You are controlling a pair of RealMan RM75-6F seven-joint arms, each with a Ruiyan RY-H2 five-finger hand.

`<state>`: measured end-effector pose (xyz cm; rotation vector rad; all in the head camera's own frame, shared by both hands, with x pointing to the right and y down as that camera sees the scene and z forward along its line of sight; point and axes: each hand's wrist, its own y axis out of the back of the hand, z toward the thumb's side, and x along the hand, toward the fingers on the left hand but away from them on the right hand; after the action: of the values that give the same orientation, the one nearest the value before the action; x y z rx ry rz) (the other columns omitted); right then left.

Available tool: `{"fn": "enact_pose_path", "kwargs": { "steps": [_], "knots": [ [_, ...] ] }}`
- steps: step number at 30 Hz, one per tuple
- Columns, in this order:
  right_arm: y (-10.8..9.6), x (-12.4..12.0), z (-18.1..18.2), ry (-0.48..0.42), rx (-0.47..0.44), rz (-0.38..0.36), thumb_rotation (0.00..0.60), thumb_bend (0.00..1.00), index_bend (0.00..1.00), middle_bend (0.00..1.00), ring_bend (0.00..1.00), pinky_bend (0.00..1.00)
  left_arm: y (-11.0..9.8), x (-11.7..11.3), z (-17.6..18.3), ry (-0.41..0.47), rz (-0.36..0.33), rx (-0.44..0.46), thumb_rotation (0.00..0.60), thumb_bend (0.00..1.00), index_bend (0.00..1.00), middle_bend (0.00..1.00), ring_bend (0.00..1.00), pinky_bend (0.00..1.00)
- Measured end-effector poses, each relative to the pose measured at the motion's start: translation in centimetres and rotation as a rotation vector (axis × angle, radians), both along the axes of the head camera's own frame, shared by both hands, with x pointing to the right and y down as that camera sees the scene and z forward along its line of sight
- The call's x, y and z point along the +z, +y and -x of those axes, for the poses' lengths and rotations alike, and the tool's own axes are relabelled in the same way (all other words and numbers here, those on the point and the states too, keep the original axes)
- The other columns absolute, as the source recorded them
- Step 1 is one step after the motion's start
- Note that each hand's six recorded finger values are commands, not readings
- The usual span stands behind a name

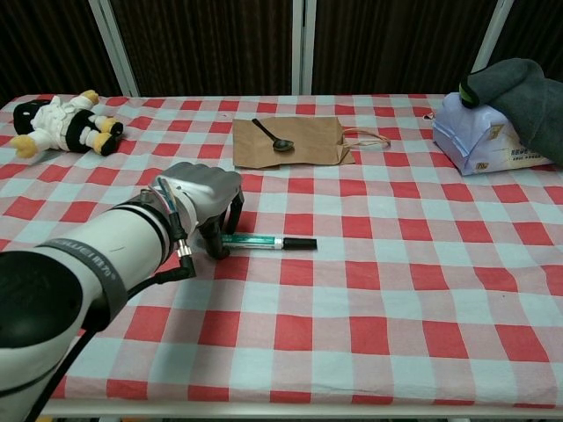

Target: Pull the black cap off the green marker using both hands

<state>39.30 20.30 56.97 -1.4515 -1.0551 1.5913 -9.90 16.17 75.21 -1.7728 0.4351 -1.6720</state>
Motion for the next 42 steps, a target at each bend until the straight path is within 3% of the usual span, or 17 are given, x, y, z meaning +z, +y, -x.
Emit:
{"fn": "enact_pose_path", "kwargs": {
  "steps": [20, 33, 35, 39, 42],
  "knots": [
    [0.0, 0.2, 0.0, -0.007, 0.002, 0.013, 0.600, 0.09, 0.00, 0.00, 0.00, 0.00, 0.1, -0.2, -0.4, 0.018, 0.011, -0.009, 0.600, 0.37, 0.54, 0.55, 0.49, 0.58],
    [-0.7, 0.4, 1.8, -0.009, -0.058, 0.033, 0.600, 0.09, 0.00, 0.00, 0.00, 0.02, -0.7, -1.4, -1.2, 0.112, -0.010, -0.037, 0.600, 0.38, 0.54, 0.55, 0.49, 0.58],
    [-1.1, 0.6, 2.5, -0.011, -0.082, 0.032, 0.600, 0.10, 0.01, 0.04, 0.00, 0.05, -0.9, -1.8, -1.4, 0.130, -0.015, -0.037, 0.600, 0.38, 0.54, 0.55, 0.49, 0.58],
    [-2.3, 1.3, 4.8, -0.038, -0.147, 0.040, 0.600, 0.21, 0.16, 0.21, 0.01, 0.09, -1.0, -2.2, -2.2, 0.146, -0.019, -0.022, 0.600, 0.38, 0.54, 0.55, 0.49, 0.58],
    [-3.8, 2.3, 6.9, -0.062, -0.207, 0.047, 0.600, 0.24, 0.23, 0.29, 0.04, 0.11, -1.1, -2.5, -3.1, 0.147, -0.017, 0.001, 0.600, 0.38, 0.54, 0.55, 0.49, 0.58]
  ]
}}
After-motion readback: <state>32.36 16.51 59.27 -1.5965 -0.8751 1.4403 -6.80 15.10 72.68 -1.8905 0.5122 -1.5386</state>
